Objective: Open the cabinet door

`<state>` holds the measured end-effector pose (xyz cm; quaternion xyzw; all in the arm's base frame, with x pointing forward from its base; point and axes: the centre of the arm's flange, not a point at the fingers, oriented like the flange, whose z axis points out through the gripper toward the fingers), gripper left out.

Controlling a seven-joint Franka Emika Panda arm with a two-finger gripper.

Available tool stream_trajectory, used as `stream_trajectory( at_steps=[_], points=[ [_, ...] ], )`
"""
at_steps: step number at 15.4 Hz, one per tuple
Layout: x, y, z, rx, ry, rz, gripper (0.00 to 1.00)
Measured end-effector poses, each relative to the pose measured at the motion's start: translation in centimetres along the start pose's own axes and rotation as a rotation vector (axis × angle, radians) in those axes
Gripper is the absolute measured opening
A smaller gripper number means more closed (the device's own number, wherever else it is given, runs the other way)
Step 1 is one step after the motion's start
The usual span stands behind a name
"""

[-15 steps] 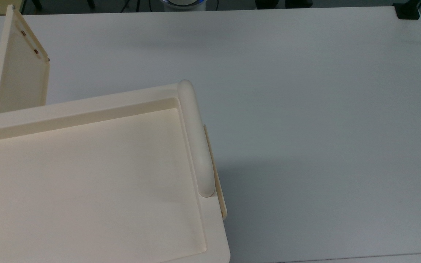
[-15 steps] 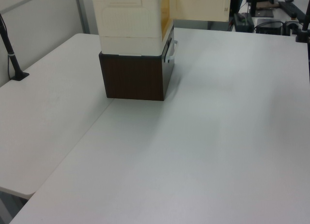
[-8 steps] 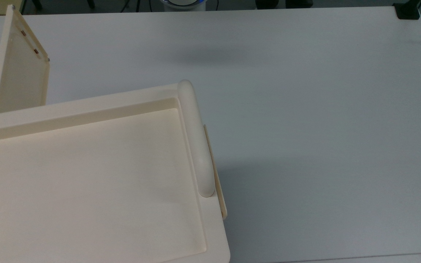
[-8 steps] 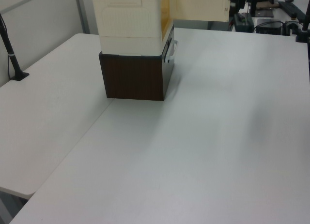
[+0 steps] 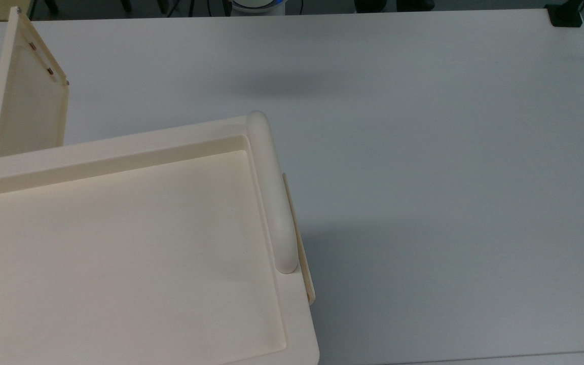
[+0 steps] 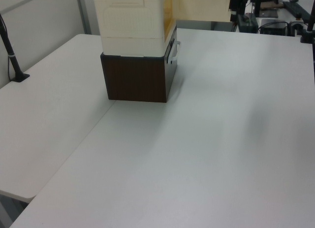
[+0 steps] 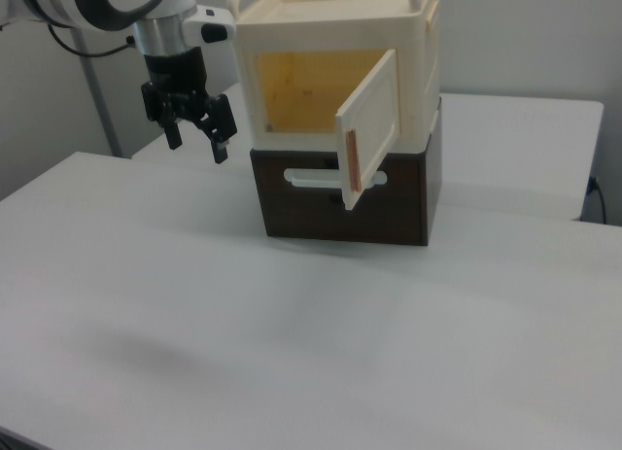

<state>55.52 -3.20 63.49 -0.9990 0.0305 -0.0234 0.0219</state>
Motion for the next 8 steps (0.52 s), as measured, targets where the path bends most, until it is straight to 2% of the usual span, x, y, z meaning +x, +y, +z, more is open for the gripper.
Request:
stream_trajectory(
  at_steps=[4,8],
  points=[
    [0.11,0.47,-0.13,-0.047,0.01,-0.011,1.0],
    [0.43,0.52,-0.41,-0.054,0.041,-0.012,1.0]
  ],
)
